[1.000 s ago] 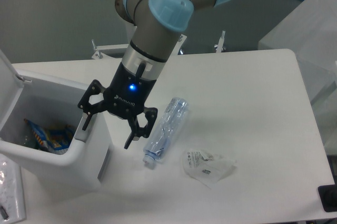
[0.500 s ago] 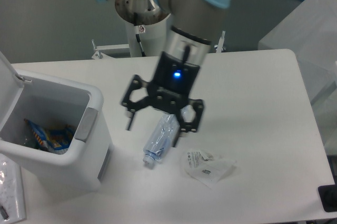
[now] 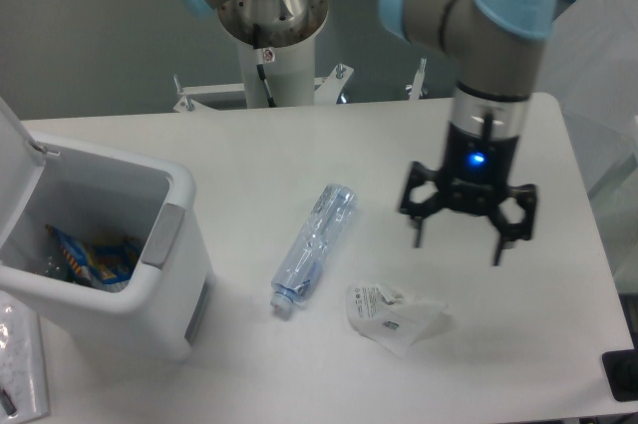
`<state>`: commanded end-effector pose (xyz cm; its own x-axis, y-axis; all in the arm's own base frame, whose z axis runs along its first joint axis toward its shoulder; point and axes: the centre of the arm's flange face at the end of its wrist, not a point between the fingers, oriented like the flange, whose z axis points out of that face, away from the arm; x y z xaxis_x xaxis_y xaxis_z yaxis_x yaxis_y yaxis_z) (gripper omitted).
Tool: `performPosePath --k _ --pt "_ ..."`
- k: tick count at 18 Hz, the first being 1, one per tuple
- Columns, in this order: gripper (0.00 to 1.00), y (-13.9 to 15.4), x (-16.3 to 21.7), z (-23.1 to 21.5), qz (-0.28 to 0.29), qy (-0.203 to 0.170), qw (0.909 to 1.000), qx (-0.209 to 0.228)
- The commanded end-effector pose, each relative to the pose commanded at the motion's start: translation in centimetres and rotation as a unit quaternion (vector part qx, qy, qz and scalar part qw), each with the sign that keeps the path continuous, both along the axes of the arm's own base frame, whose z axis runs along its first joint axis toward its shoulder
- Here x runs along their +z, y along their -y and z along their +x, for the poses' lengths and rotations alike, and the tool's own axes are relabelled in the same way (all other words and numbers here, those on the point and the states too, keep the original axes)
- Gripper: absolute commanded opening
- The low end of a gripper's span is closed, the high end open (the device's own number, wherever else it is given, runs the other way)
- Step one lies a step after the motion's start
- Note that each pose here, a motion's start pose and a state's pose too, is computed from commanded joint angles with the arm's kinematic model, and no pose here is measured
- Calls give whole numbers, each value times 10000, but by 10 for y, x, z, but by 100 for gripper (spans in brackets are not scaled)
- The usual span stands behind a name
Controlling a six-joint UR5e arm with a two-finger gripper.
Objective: Open the trash can
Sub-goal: 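Lift the gripper up and away from the open trash can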
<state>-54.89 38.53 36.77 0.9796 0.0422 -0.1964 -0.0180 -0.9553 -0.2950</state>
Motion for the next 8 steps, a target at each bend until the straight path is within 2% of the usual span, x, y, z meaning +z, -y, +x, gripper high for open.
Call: performPosePath --k 3,5,8 --pt "100 1 -4 -6 -397 -156 9985 -342" --pt "100 -2 -19 -6 -693 -114 9952 -684" --pt "100 -15 -27 0 -960 -134 9914 -878"
